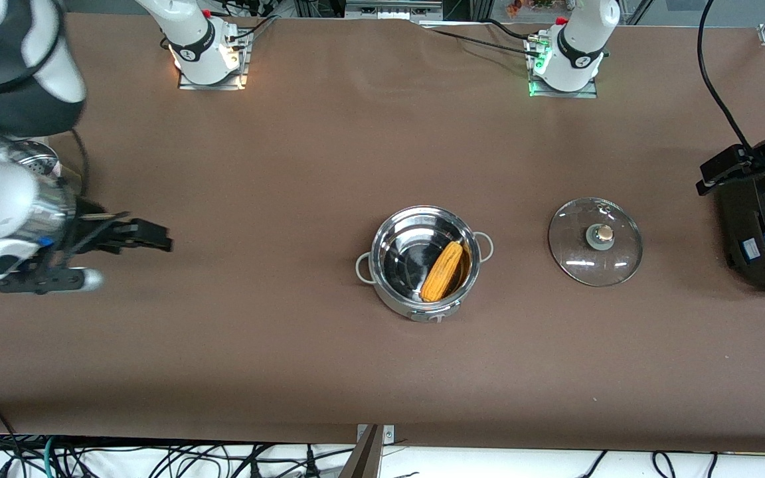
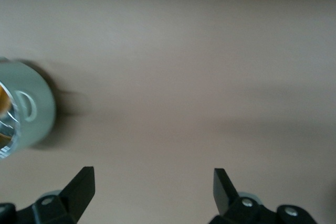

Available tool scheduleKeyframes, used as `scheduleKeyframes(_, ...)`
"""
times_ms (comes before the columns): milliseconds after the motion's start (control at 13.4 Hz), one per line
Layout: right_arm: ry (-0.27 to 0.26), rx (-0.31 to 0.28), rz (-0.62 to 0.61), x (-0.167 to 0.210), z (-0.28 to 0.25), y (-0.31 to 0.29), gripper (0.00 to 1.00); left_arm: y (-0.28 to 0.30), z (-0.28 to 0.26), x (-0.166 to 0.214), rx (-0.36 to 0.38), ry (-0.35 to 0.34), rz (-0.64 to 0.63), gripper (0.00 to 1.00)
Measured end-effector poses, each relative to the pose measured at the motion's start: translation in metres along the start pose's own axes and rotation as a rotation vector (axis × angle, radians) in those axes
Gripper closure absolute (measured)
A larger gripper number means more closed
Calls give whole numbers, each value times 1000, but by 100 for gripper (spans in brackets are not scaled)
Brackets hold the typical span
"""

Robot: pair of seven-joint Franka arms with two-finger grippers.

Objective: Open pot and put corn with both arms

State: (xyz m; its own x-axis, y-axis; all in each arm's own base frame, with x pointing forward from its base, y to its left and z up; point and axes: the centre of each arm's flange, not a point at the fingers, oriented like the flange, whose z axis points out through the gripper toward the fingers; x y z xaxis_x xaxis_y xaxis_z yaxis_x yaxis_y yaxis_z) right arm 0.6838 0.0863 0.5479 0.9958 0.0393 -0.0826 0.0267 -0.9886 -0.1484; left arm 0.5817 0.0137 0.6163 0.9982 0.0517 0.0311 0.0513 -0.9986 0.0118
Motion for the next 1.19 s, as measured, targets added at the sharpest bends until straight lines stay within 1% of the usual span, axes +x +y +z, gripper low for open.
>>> scheduleKeyframes(74, -12, -1, 4, -2, -4, 21, 0, 0, 0, 0, 0, 0, 1, 0)
scheduleKeyframes(149, -8, -5, 25, -5, -13, 41, 0, 0, 0, 0, 0, -1, 0, 0)
scheduleKeyframes(298, 20, -31, 88, -16, -38, 79, 0, 0, 0, 0, 0, -2, -1, 0)
scheduleKeyframes(372, 33, -55, 111, -25, -51, 90, 0, 0, 0, 0, 0, -2, -1, 0)
scheduleKeyframes(447, 39, -91, 128, -34, -59, 97, 0, -1, 0, 0, 0, -3, -2, 0)
scheduleKeyframes(521, 34, -127, 140, -44, -62, 102, 0, -1, 0, 0, 0, -3, -2, 0)
scheduleKeyframes(596, 18, -152, 155, -54, -60, 107, 0, -1, 1, 0, 0, -3, -2, 0)
scheduleKeyframes(819, -30, -186, 204, -88, -53, 127, 0, -1, 2, 0, 1, -7, -2, 0)
scheduleKeyframes(968, -34, -197, 200, -114, -61, 122, 0, -2, 4, -1, 1, -11, -5, 0)
scheduleKeyframes(1191, -33, -216, 147, -153, -68, 83, 0, -5, 5, -1, 2, -19, -11, 0)
